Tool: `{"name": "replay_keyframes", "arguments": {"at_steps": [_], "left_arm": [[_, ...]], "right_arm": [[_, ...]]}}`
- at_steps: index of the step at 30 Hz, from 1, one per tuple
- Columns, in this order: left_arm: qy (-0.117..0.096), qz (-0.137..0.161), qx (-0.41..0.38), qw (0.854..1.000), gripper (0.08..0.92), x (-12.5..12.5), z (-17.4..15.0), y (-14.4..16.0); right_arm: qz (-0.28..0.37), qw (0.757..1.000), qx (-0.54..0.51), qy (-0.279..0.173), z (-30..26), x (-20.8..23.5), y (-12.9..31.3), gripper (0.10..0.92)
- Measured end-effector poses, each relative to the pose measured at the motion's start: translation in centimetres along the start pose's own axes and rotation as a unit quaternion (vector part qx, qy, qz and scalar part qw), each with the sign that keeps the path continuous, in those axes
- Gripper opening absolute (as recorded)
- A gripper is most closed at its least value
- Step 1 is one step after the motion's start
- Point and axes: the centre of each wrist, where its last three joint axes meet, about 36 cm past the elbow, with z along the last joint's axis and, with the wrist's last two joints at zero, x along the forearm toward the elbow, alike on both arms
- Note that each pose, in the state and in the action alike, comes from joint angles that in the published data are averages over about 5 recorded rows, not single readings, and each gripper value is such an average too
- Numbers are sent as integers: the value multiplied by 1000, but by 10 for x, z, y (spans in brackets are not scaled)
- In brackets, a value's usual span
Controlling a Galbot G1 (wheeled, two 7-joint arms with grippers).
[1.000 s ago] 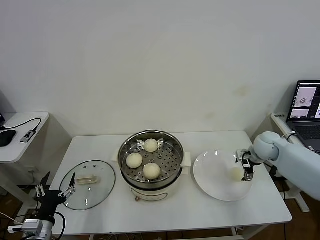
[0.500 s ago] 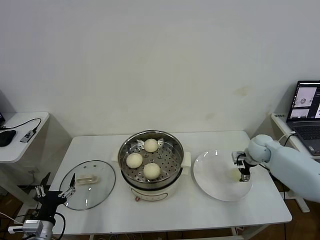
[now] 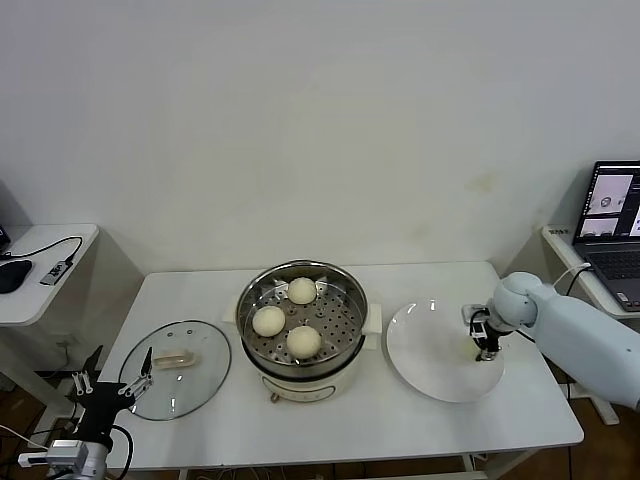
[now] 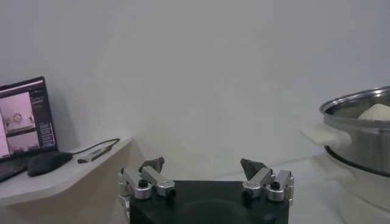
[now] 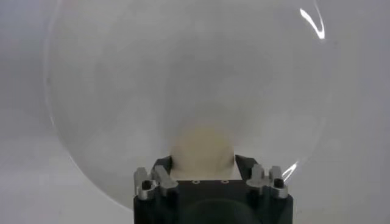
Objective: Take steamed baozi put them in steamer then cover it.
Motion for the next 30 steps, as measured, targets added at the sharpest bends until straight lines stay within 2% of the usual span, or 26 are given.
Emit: {"name": "replay_keyframes", "arguments": {"at_steps": [7,13,22,30], "left_arm": [[-1,0,-2,1000,823,0,-1,1],[-2,2,-4,1000,823,-1,-3,1],[-3,4,-3,1000,823,-2,-4,0],[-6,5,-2,1000,823,-4,-5,-1]], "right_arm": [[-2,1000,-5,-3,3,13,-2,582],[6,1000,-8,-14,4,43,-8,575],[42,998,3,-48,-21,119,-35,557],[78,993,37,-84,-79,199,-58,545]]}}
